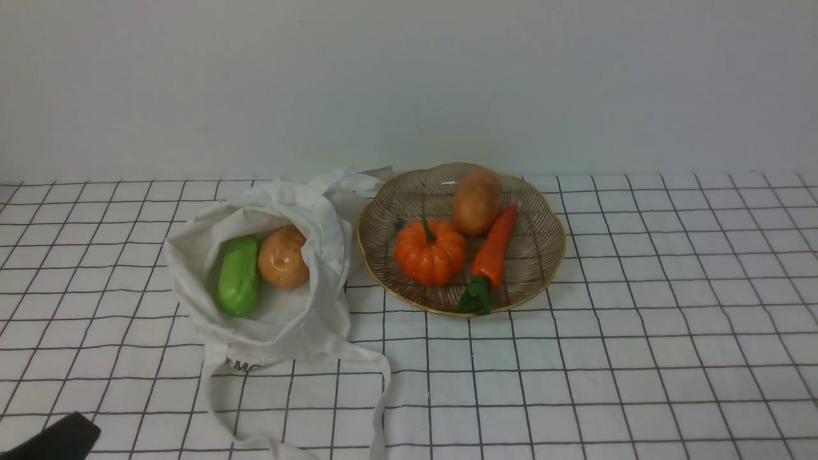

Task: Take vegetables from bag on white checkered tablecloth place on plate.
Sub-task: 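Reach into the cloth bag and grasp the green cucumber with the left gripper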

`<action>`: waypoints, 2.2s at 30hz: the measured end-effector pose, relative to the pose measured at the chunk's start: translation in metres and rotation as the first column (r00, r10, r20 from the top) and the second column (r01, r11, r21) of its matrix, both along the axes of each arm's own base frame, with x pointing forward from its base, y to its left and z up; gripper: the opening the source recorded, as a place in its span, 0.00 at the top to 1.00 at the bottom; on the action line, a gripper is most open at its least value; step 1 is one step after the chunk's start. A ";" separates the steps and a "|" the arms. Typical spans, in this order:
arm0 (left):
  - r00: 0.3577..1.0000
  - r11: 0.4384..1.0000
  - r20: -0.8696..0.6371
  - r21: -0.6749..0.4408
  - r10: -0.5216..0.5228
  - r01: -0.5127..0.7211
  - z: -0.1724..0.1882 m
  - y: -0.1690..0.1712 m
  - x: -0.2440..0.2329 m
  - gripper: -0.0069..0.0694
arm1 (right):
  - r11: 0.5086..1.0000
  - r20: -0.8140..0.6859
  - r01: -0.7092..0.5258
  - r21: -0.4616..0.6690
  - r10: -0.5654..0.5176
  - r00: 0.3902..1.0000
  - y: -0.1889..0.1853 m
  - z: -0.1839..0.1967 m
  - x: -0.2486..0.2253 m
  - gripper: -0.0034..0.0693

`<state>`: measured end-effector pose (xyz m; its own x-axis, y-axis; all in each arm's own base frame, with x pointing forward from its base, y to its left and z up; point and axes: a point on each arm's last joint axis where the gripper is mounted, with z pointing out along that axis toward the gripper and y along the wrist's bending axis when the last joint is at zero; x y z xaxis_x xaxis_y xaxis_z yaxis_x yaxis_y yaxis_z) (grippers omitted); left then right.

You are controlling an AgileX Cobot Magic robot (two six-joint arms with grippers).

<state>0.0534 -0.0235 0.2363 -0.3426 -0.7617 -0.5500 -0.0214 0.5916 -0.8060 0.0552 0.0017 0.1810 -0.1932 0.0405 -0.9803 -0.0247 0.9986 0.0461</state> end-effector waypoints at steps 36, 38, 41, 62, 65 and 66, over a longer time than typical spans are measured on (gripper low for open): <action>0.383 0.528 -0.923 0.310 -0.032 0.791 -0.041 -0.060 0.338 0.92 | 1.000 0.000 0.000 0.000 0.000 1.000 0.000 0.000 0.000 0.97; 0.426 0.553 -0.905 0.354 -0.002 0.754 -0.046 -0.059 0.344 0.90 | 1.000 0.000 0.000 0.000 0.000 1.000 0.000 0.000 0.000 0.97; 0.462 0.572 -0.887 0.389 0.020 0.722 -0.048 -0.058 0.349 0.86 | 1.000 0.000 0.000 0.000 0.000 1.000 0.000 0.000 0.000 0.97; 0.487 0.585 -0.872 0.423 0.054 0.692 -0.072 -0.057 0.360 0.30 | 1.000 0.000 0.000 0.000 0.000 1.000 0.000 0.000 0.000 0.97; 0.460 0.589 -0.886 0.406 0.066 0.699 -0.076 -0.056 0.359 0.43 | 1.000 0.000 0.000 0.000 0.000 1.000 0.000 0.000 0.000 0.97; 0.457 0.591 -0.887 0.404 0.066 0.698 -0.073 -0.056 0.358 0.43 | 1.000 0.000 0.000 0.000 0.000 1.000 0.000 0.000 0.000 0.97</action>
